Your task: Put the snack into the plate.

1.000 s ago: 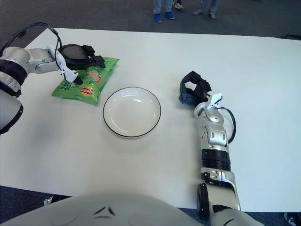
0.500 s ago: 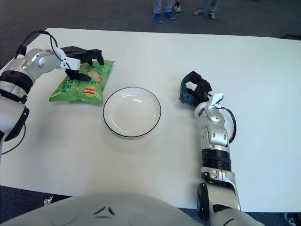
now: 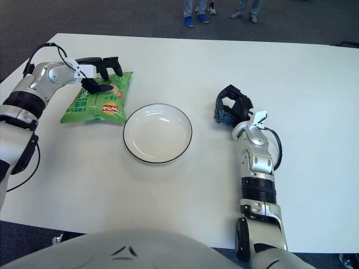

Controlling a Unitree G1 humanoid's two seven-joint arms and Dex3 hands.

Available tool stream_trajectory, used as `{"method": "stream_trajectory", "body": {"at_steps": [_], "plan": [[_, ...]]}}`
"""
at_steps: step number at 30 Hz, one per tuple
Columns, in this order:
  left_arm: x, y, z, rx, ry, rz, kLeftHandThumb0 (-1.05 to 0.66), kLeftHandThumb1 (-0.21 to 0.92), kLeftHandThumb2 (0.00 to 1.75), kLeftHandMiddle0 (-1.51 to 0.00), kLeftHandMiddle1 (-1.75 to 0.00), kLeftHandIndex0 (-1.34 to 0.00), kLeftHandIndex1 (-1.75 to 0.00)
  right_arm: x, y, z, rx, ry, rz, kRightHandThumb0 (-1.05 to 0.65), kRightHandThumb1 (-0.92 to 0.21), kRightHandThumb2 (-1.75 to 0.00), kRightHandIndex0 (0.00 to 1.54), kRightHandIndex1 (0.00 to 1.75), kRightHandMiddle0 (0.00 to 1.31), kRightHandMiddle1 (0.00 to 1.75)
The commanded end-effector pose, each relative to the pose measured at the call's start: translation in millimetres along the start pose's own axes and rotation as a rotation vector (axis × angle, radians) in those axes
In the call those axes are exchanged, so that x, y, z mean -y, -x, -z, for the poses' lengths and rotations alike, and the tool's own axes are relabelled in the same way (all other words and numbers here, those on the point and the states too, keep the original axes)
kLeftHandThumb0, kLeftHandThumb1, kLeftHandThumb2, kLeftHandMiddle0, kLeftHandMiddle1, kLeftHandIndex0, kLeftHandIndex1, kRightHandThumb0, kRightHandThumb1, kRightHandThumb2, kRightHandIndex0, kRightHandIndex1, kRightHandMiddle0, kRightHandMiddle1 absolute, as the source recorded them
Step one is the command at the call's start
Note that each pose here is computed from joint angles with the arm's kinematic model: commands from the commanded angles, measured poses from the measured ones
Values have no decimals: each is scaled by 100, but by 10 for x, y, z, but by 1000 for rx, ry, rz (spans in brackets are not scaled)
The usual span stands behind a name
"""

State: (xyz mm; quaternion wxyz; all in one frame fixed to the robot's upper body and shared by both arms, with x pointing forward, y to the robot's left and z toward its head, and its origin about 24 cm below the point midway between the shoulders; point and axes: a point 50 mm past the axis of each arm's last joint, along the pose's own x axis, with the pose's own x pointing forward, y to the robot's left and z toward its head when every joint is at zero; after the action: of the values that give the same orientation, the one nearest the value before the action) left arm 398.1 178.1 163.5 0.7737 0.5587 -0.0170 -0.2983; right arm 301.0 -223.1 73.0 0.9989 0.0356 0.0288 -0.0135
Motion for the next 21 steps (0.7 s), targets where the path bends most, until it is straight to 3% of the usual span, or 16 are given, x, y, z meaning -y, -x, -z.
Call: {"method": "stream_trajectory", "body": {"at_steps": [1, 12, 21], "plan": [[156, -6, 73, -65, 79, 53, -67, 87, 74, -40, -128, 0, -138, 28, 77, 277, -135, -29, 12, -47, -38, -125, 131, 175, 57, 175], [197, 52, 8, -145, 141, 33, -69, 92, 66, -29, -115, 0, -108, 33, 75, 279, -136, -33, 0, -47, -37, -125, 132, 175, 57, 175], [163, 107, -22, -189, 171, -35, -70, 92, 64, -25, -112, 0, -102, 36, 76, 286, -137, -36, 1, -47, -37, -125, 132, 175, 57, 175]]}}
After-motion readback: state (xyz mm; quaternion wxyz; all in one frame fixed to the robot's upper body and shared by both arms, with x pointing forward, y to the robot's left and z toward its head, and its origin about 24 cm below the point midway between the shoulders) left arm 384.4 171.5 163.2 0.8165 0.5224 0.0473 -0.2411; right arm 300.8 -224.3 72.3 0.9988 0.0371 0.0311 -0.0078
